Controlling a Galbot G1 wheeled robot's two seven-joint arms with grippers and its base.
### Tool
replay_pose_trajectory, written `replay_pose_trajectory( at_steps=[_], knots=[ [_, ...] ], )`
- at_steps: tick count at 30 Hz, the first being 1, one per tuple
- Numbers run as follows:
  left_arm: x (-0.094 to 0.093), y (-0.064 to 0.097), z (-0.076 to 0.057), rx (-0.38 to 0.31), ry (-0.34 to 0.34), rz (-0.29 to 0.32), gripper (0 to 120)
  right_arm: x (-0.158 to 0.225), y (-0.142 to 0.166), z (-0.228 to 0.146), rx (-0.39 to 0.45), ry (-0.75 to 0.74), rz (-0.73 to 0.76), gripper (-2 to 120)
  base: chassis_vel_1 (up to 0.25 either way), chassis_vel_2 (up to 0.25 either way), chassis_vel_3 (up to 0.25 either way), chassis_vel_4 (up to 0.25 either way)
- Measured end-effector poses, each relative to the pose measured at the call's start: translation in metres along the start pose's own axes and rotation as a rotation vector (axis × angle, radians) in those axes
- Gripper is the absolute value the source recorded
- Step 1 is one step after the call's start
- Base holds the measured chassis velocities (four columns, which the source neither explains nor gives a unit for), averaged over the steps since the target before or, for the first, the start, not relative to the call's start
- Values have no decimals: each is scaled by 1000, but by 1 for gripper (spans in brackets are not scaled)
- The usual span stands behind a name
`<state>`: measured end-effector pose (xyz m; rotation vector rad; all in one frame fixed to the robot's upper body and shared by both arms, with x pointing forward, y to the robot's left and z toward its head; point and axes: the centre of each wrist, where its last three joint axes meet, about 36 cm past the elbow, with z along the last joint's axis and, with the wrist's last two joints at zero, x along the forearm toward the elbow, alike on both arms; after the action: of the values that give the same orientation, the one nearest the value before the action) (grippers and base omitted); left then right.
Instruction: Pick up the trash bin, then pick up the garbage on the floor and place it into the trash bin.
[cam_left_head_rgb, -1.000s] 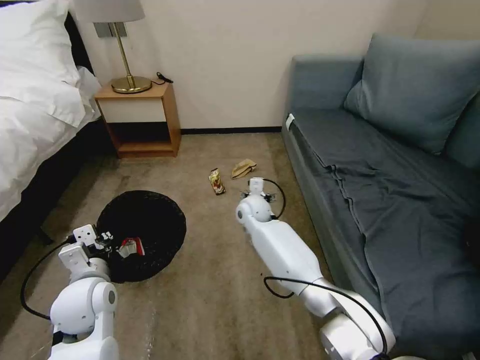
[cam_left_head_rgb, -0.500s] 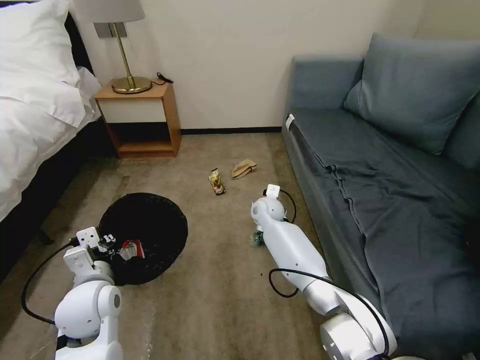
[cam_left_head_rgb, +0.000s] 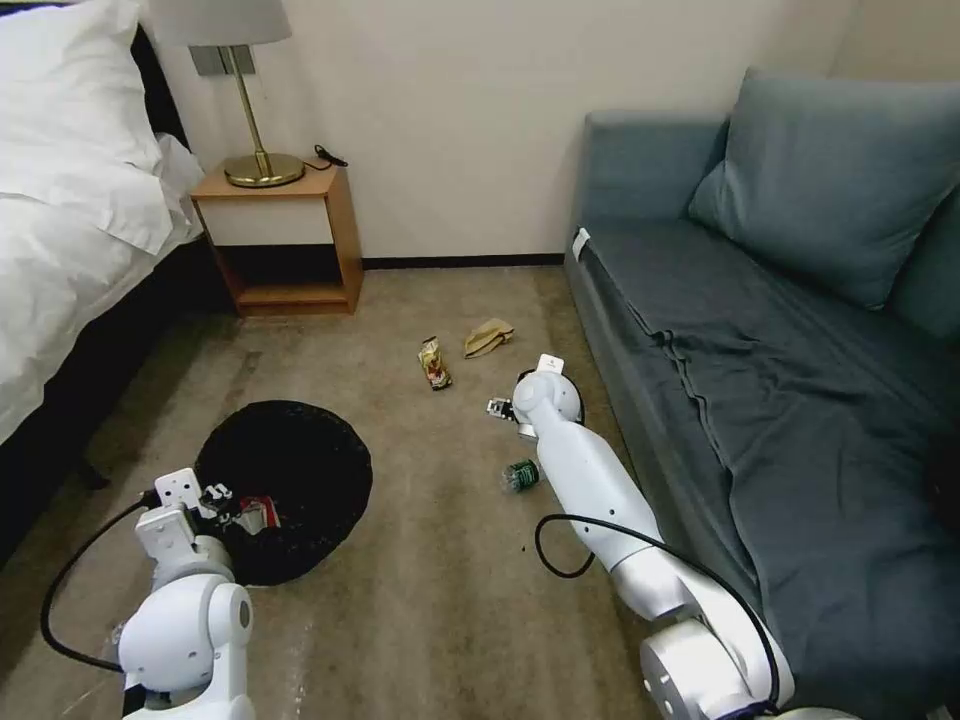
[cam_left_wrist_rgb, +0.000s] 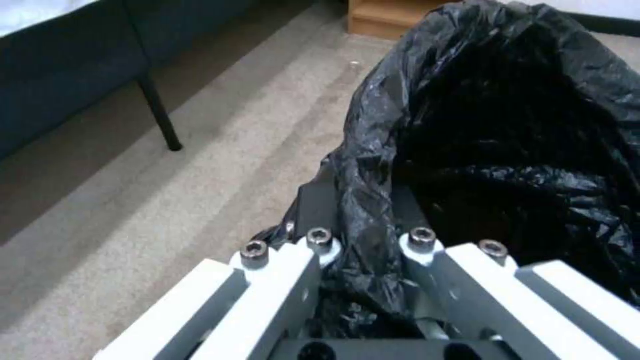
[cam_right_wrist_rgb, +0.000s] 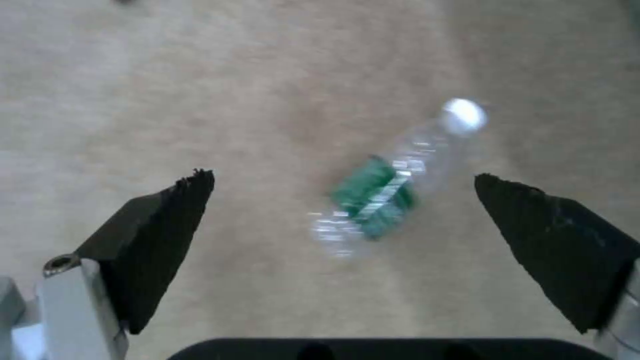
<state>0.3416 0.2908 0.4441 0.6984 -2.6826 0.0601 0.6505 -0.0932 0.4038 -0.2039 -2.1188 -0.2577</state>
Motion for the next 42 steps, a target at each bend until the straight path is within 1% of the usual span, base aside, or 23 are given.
replay_pose_trajectory(
  at_steps=[2, 4, 5, 7, 8, 10, 11, 14, 15, 17, 18, 19, 20, 21, 22, 26, 28, 32, 33, 34, 37, 42],
  knots=[
    [-1, 0, 2, -6, 1, -5, 4, -5, -2, 2, 6, 10, 22, 100, 0, 0, 0, 0],
    [-3, -1, 7, -19, 6, -9, 4, -14, -1, 2, 9, 34, 56, 100, 0, 0, 0, 0],
    [-3, -1, 7, -19, 6, -9, 4, -14, -1, 2, 9, 34, 56, 100, 0, 0, 0, 0],
    [-3, -3, 13, -37, 10, -8, 4, -22, 1, -2, -14, 65, 68, 100, 0, 0, 0, 0],
    [-3, -3, 13, -37, 10, -8, 4, -22, 1, -2, -14, 65, 68, 100, 0, 0, 0, 0],
    [-3, -3, 16, -54, 10, -14, 4, -28, -9, -13, -66, 86, 69, 100, 0, 0, 0, 0],
    [-3, -3, 16, -54, 10, -14, 4, -28, -9, -13, -66, 86, 69, 100, 0, 0, 0, 0],
    [0, -5, 16, -62, 8, -11, 4, -39, -28, -19, -121, 114, 75, 100, 0, 0, 0, 0],
    [0, -5, 16, -62, 8, -11, 4, -39, -28, -19, -121, 114, 75, 100, 0, 0, 0, 0],
    [4, -3, 18, -71, 8, -16, 4, -44, -41, -29, -175, 131, 56, 100, 0, 0, 0, 0],
    [4, -3, 18, -71, 8, -16, 4, -44, -41, -29, -175, 131, 56, 100, 0, 0, 0, 0],
    [6, -2, 18, -77, 9, -21, 4, -46, -49, -35, -212, 140, 32, 100, 0, 0, 0, 0],
    [8, -1, 19, -79, 10, -24, 4, -47, -52, -37, -229, 142, 16, 100, 0, 0, 0, 0],
    [8, -1, 19, -79, 10, -24, 4, -47, -52, -37, -229, 142, 16, 100, 0, 0, 0, 0],
    [10, 1, 19, -82, 9, -29, 4, -48, -57, -38, -256, 143, -22, 100, 0, 0, 0, 0],
    [13, 3, 18, -85, 7, -33, 4, -51, -63, -34, -278, 150, -52, 100, 0, 0, 0, 0],
    [16, 4, 18, -91, 5, -37, 4, -58, -72, -30, -320, 177, -63, 100, 0, 0, 0, 0],
    [17, 4, 18, -93, 4, -36, 4, -63, -73, -24, -331, 189, -59, 100, 0, 0, 0, 0],
    [18, 4, 19, -95, 6, -37, 4, -69, -76, -19, -351, 200, -59, 100, 0, 0, 0, 0],
    [18, 4, 19, -97, 7, -39, 4, -70, -78, -19, -371, 211, -72, 100, 0, 0, 0, 0],
    [20, 5, 21, -104, 8, -42, 4, -73, -81, -13, -392, 234, -112, 100, 0, 0, 0, 0],
    [20, 2, 22, -108, 6, -40, 4, -80, -85, 5, -389, 253, -141, 100, 0, 0, 0, 0]
  ],
)
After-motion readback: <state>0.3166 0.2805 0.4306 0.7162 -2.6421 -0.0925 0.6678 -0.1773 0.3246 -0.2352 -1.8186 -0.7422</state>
